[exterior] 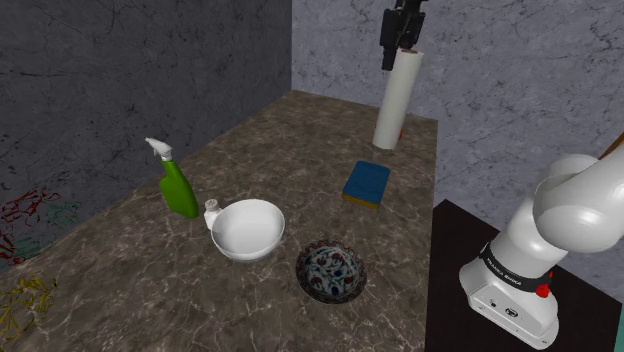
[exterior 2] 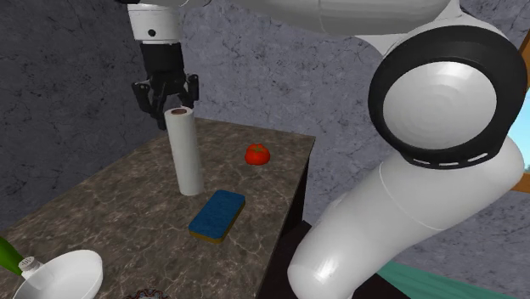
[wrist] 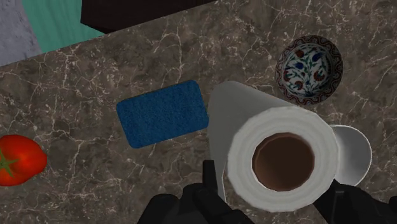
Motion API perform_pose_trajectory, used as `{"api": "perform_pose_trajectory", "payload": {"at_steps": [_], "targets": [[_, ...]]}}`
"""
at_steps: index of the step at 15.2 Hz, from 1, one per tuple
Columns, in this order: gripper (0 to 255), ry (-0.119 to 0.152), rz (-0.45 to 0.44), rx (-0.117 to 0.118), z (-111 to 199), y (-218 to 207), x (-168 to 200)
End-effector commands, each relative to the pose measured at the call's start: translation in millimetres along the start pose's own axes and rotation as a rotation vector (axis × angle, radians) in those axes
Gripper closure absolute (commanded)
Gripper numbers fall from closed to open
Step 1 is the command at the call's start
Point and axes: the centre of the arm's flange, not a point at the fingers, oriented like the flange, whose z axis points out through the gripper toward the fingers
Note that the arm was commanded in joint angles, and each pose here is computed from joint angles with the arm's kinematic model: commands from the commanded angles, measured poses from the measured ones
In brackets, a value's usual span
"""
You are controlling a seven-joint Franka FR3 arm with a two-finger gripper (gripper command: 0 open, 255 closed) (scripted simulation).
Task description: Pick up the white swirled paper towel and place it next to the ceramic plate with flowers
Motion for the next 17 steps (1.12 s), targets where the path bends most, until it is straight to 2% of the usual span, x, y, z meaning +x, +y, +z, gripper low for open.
{"api": "perform_pose_trajectory", "payload": {"at_steps": [1,7,17], "targets": [[255,0.0,0.001,0.0,-6.2,-24.9,-4.1],[255,0.0,0.001,0.0,-24.0,-101.5,-13.8],[255,0.0,0.001,0.0,22.6,-102.6,-12.4]]}}
